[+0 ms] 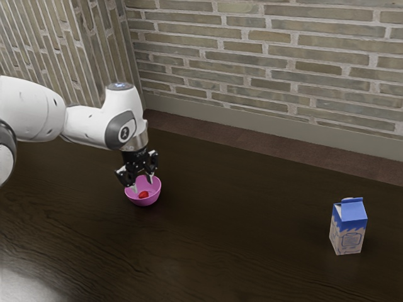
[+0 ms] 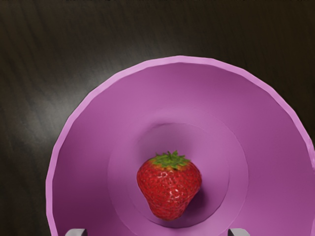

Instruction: Take strawberry from the bowl

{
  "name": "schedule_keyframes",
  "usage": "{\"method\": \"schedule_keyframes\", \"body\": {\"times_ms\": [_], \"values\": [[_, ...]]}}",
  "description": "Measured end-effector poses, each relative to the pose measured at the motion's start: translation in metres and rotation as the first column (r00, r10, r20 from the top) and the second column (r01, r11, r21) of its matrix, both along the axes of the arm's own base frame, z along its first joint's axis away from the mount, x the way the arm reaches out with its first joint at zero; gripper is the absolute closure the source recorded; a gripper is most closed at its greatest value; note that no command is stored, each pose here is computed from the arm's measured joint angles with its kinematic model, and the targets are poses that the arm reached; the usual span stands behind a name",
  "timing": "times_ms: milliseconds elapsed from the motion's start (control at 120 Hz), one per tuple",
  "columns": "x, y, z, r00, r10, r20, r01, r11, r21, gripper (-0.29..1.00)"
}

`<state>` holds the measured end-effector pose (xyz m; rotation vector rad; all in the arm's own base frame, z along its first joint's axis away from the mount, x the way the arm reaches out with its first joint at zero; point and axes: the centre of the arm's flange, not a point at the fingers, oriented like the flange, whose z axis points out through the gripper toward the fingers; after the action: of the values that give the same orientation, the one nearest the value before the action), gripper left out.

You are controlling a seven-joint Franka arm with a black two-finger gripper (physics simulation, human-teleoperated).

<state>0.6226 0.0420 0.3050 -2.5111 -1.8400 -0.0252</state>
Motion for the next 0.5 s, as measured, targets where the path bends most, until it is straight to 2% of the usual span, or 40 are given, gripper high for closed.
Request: {"method": "schedule_keyframes", "body": {"times_ms": [500], "values": [[0.012, 0.009, -0.029, 1.000, -0.029, -0.012, 0.029, 0.999, 0.016, 0.37]]}}
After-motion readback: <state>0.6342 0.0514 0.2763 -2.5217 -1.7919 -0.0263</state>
